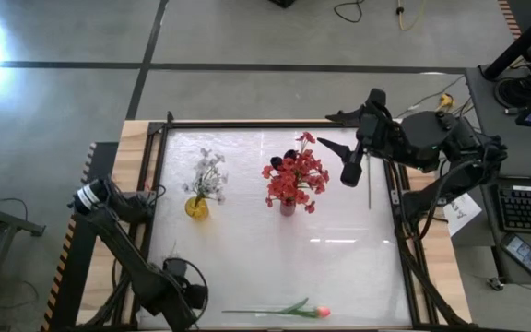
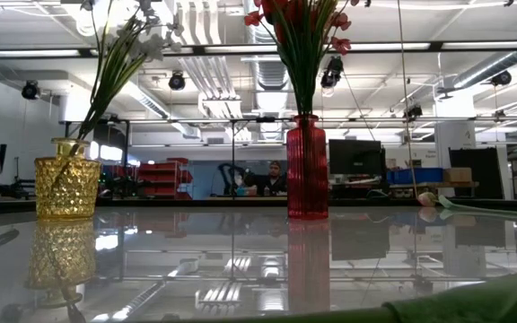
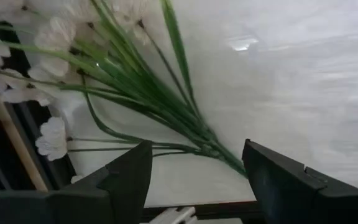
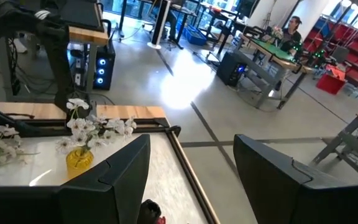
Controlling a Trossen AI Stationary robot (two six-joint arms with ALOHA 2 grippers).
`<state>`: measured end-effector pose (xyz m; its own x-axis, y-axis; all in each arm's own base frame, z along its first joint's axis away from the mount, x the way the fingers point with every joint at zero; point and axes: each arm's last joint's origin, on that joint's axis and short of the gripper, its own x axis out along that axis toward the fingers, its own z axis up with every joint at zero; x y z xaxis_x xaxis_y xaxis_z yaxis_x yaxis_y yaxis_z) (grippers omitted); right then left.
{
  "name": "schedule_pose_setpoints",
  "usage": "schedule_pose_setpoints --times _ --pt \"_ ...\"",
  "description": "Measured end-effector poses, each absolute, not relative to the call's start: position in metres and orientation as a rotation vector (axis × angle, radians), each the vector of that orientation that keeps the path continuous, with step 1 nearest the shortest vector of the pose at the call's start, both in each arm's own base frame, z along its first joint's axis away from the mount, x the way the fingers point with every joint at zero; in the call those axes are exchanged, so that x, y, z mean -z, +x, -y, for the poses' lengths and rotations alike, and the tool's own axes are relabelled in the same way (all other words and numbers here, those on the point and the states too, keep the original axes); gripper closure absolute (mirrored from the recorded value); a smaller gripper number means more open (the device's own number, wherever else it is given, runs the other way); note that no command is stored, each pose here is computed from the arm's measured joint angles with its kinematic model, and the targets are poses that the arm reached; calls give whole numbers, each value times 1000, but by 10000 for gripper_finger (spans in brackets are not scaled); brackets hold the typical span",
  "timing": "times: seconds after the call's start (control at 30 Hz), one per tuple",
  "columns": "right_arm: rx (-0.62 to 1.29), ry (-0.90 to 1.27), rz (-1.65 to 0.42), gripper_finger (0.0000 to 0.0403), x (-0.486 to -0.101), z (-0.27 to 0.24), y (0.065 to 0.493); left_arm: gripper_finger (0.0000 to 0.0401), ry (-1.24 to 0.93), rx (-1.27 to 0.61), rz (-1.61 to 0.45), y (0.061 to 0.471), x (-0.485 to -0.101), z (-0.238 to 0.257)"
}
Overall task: Sort flowers into vase by color
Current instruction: Put the white flowers into the yellow vase
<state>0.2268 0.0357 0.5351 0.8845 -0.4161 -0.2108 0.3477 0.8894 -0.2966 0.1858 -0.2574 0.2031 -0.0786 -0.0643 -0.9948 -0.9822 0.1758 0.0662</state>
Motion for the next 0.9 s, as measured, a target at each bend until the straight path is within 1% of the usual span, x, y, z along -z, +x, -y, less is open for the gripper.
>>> schedule_pose_setpoints --times 0.17,0.37,0.57,0.67,0.77,0.9 --pt "405 -233 -271 179 -535 -36 227 164 -1087 -1134 -1460 189 -181 270" --pt "406 -218 -251 179 -536 -36 228 165 -1088 -1179 -1473 191 -166 270" --pt "408 -201 -211 179 -540 -36 229 178 -1150 -1138 -1469 189 -145 259" --pt "409 -192 -195 179 -542 -36 229 191 -1185 -1116 -1472 189 -139 250" --pt "408 -186 -191 179 -542 -36 229 210 -1173 -1091 -1473 186 -139 240" --pt "411 -155 -185 179 -542 -36 229 254 -1126 -1055 -1460 180 -142 226"
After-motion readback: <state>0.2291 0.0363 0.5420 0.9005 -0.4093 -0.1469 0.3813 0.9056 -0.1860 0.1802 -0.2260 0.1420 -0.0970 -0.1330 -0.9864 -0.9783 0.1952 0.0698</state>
